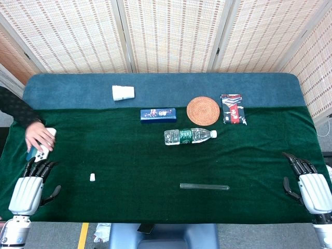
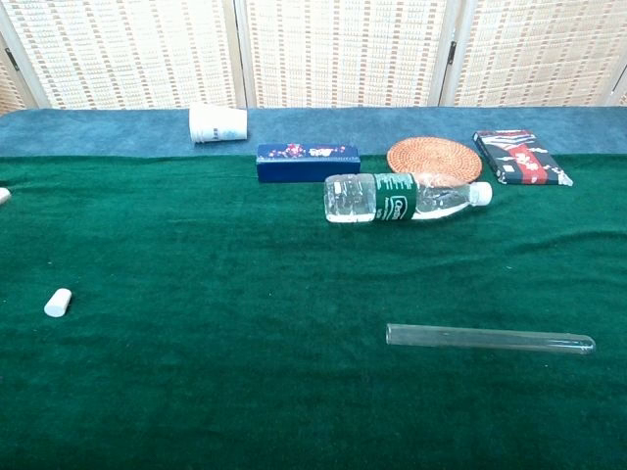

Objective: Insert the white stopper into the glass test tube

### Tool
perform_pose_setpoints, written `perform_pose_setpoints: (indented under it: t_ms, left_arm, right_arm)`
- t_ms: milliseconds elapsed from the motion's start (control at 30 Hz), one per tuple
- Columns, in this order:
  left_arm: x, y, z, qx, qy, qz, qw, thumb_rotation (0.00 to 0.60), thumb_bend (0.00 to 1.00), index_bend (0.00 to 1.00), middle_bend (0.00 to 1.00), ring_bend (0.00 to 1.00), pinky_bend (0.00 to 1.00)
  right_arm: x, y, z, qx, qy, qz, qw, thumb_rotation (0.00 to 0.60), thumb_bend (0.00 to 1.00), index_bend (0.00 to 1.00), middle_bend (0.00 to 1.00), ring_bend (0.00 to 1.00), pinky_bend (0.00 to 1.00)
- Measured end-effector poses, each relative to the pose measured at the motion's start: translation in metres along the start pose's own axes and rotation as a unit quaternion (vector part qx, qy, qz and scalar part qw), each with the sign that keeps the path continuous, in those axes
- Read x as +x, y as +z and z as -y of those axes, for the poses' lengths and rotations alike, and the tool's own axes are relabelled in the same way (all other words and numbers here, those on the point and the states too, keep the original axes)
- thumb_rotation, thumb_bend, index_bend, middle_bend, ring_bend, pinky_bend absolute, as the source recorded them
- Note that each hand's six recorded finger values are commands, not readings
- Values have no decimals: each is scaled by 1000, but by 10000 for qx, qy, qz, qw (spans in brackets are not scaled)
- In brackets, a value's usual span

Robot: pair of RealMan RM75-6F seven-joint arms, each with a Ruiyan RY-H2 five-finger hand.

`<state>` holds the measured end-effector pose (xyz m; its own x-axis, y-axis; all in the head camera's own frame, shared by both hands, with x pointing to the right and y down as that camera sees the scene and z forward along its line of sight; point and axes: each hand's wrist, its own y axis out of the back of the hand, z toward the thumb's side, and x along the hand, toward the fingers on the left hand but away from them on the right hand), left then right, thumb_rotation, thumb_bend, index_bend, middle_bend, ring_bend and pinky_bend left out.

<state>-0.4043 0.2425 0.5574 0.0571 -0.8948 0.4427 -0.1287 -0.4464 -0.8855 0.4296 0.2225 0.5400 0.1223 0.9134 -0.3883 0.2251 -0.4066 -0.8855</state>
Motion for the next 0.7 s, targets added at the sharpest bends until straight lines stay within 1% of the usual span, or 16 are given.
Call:
perform_pose_setpoints:
  t_ms: [133,467,533,600,700]
  left_arm:
    - [1,-1,0,6,74,-14,10000,600,361,232,260,184,2]
    - [-1,-5,0,0,112,2,9999,600,361,236,260,200,2]
    - [1,-4,0,11,146,55,9999,600,361,245,260,213,8]
    - [4,-3,0,34,166,139,9998,600,361,259,267,234,35]
    - [11,2,3,75,132,328,9993,600,355,266,274,242,46]
  right_arm:
    - [-1,2,0,-20,2,-34,10000,600,658,95,192,215,173]
    - [-1,4,-2,9,-6,-73,10000,600,659,94,192,215,173]
    - [-1,5,-2,19,3,-78,10000,600,659,94,192,215,173]
    - [-2,6,-2,22,0,-84,10000,600,659,94,192,215,173]
    - [-1,7,-4,32,-21,-90,10000,600,659,94,192,215,173]
